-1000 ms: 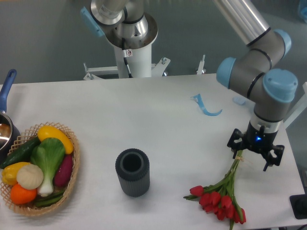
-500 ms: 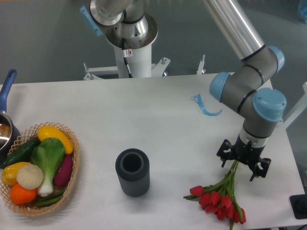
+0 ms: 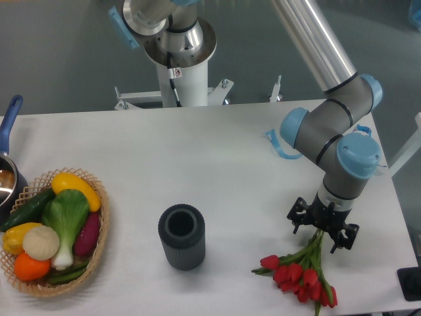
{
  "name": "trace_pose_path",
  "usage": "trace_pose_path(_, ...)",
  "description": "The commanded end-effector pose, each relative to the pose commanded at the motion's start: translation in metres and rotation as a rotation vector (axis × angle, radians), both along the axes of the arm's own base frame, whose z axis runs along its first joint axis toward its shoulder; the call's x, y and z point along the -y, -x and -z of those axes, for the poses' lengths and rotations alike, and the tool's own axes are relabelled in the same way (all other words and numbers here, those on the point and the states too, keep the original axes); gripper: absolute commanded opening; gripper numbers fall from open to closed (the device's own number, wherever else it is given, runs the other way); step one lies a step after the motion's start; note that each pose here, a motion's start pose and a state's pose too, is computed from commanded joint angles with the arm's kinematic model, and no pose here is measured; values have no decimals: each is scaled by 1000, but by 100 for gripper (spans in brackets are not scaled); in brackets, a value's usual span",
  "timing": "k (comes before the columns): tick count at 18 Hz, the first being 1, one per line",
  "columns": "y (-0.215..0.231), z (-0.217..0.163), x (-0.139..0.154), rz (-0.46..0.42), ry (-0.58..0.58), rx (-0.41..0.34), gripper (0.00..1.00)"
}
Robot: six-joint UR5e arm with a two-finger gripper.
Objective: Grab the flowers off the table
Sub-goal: 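Lower the open gripper around the tulip stems and close it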
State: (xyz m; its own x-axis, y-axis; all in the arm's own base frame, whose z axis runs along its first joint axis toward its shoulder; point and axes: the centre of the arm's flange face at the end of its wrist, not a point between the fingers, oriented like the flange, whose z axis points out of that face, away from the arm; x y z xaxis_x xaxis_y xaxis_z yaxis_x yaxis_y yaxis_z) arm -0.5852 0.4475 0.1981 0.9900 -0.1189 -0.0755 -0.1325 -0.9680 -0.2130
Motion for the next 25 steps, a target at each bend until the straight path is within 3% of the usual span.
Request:
trace_pose_path(6,0,6,-8,-6,-2,-9,100)
trace_pose_path(12,-2,6,-11,-6,-5,-17,63)
trace_pose_path(13,-1,3,-10,-8,-7,-21,51)
trace_pose_path(20,2,-8,-6,-28,-19,-31,16)
trace_pose_path(25,4,-37,-3,-36,-43,-65,15)
